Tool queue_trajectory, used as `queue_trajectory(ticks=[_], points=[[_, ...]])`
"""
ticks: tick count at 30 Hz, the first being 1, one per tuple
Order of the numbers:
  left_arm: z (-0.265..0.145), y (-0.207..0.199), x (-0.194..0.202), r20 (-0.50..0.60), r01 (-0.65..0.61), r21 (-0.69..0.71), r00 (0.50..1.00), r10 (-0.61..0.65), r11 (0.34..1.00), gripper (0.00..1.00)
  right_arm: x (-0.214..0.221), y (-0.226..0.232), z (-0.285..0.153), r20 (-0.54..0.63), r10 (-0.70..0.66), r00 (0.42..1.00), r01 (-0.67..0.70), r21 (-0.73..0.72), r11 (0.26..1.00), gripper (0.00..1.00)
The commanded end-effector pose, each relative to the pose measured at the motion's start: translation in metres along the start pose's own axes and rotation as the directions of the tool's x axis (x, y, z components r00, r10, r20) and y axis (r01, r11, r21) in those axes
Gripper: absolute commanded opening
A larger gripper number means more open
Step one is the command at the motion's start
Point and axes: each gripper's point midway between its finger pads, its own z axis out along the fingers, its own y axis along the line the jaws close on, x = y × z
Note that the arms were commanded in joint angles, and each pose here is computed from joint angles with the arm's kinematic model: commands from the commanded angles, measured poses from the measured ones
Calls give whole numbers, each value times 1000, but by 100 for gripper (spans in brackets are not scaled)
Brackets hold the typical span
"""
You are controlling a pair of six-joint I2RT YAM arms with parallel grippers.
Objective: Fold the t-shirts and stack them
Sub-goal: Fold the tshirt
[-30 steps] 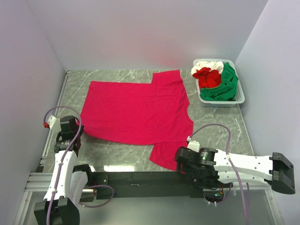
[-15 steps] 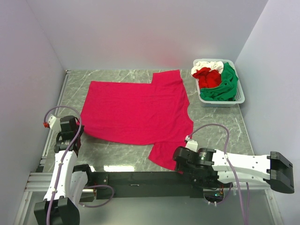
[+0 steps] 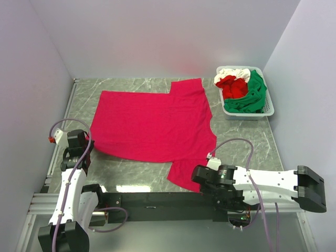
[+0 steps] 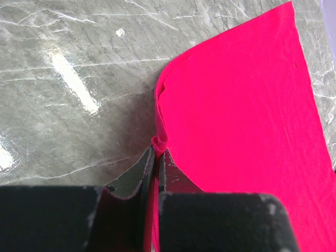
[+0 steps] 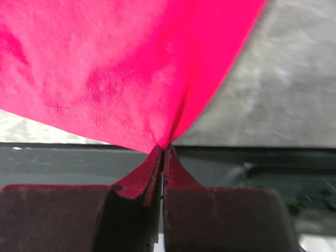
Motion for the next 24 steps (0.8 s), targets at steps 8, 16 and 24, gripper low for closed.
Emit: queue_trajectory(ticks=[8,16,24], points=[[-9,-11,-16,41,11,35,999,-12,999,1,7,-16,-27,-8,-41,999,42,99,994,0],[-12,-26,-16,18,-5,88,1000,3,996,1,-31,8,-52,124,-52,991,46,53,998,0],[5,-58,-7,-65,-40,165,997,52,985,1,-121,21,-60,302,-75,950,67,37,997,0]])
